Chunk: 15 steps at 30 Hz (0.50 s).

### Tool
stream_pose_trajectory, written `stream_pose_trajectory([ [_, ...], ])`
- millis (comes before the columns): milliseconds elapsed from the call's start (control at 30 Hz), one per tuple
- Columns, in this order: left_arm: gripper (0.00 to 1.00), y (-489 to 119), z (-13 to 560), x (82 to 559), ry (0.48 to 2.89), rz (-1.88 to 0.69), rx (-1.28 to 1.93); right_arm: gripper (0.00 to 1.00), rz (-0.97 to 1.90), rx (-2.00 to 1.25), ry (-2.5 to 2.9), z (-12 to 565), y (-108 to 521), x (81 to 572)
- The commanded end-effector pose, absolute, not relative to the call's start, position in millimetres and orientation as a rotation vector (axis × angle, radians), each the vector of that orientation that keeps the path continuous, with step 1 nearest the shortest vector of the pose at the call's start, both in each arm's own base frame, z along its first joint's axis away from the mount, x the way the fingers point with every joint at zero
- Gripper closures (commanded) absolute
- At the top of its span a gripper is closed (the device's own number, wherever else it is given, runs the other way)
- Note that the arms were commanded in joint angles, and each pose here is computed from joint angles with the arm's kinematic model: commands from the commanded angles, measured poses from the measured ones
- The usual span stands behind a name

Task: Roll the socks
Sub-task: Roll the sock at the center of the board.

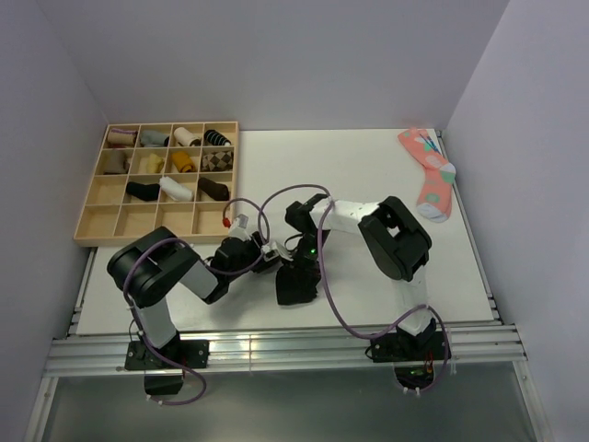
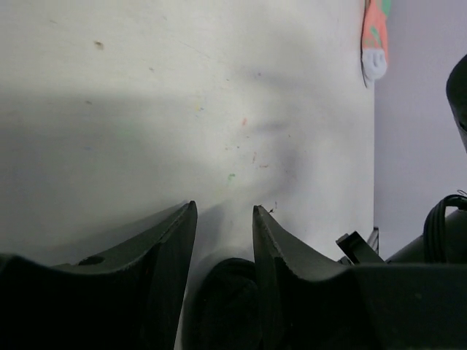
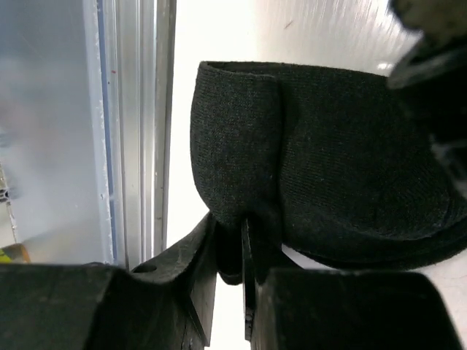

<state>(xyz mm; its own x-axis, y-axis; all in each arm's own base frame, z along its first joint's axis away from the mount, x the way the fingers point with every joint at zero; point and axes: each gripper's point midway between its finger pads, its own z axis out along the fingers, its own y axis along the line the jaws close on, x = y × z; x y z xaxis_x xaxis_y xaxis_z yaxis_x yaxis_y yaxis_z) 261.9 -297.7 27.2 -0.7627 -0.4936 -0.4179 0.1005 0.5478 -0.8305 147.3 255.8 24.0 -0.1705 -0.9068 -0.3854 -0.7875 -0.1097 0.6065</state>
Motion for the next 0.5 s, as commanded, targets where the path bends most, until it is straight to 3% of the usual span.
stream_pose_trajectory([
  [0, 0.52, -267, -9, 230, 2.282, -1.052, -0.298, 0.82, -0.728, 1.657, -2.247, -25, 212, 181],
  [233, 0.43, -246, 0, 220, 2.221, -0.995, -0.345, 0.82, -0.694, 1.620, -2.250, -27, 211, 184],
  [467, 0.49, -238, 14, 202, 2.140, -1.031, -0.280, 0.82, -0.661, 1.637, -2.263, -25, 211, 190],
])
